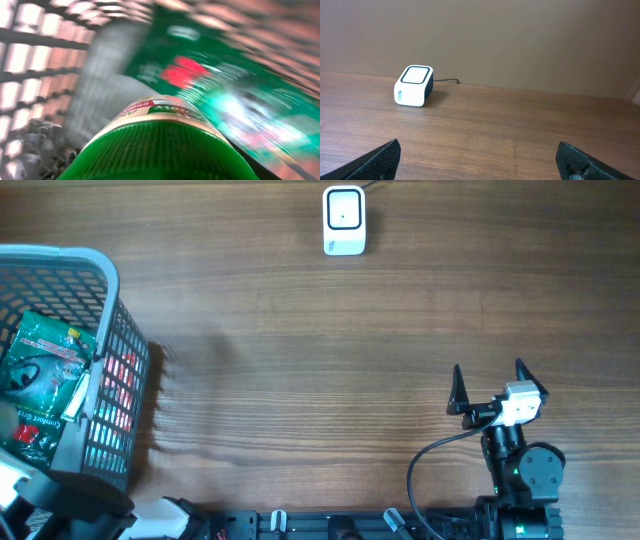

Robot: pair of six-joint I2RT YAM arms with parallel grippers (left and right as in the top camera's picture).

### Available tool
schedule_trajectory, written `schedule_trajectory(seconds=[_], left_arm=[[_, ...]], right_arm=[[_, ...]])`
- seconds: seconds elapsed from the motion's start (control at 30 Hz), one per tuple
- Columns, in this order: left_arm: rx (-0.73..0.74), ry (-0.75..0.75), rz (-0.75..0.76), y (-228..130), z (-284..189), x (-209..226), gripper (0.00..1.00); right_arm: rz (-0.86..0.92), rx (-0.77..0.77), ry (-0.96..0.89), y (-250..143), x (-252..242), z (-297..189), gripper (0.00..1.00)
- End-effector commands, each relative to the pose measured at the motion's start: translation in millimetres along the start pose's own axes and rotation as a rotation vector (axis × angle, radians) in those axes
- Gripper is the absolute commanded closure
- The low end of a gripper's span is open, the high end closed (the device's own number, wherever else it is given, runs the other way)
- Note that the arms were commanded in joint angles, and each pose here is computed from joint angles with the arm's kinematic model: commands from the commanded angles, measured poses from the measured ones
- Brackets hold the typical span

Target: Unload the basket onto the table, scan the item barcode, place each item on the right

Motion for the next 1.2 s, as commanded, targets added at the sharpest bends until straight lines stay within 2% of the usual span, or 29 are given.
schedule_trajectory(seconds=[0.0,0.07,0.17,0.27,0.4,0.47,0.53,0.77,0.9,1.0,1.17], left_arm=[[0.042,-0.355,0.181,-28,-83,-48,0.39],[0.076,-0.567,0.299,-60,-134,-69,0.39],[0.113,-0.770,0.483,-112,-184,-84,0.39],[0.153,-0.861,0.740,-186,-212,-90,0.38],[0.123,-0.812,1.051,-279,-214,-86,0.38],[0.099,-0.765,1.179,-322,-206,-80,0.38],[0.091,-0.688,1.334,-379,-189,-70,0.38],[0.065,-0.463,1.609,-522,-90,-49,0.37],[0.116,-0.361,1.706,-574,-31,-33,0.36],[0.125,-0.305,1.759,-597,-3,-20,0.36],[0.130,-0.345,1.806,-627,7,-1,0.34]], right_arm=[[-0.006,-0.008,-0.006,1,0,0,0.00],[-0.006,-0.008,-0.006,1,0,0,0.01],[-0.006,-0.008,-0.006,1,0,0,0.00],[-0.006,-0.008,-0.006,1,0,0,0.00],[-0.006,-0.008,-0.006,1,0,0,0.00],[-0.006,-0.008,-0.006,1,0,0,0.00],[-0.006,-0.008,-0.006,1,0,0,0.00],[-0.006,-0.008,-0.006,1,0,0,0.00],[-0.006,-0.008,-0.006,1,0,0,0.00],[-0.006,-0.008,-0.006,1,0,0,0.00],[-0.006,-0.008,-0.006,1,0,0,0.00]])
Point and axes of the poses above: each gripper's point midway between its finger pads, its own z axis out along the fingers, its own x axis along the line the jaws close on, y = z × x, the point moved 7 cm from there along -z, back along the fingers, and after that the axes turned 6 degrees about z, right-handed, at the moved point
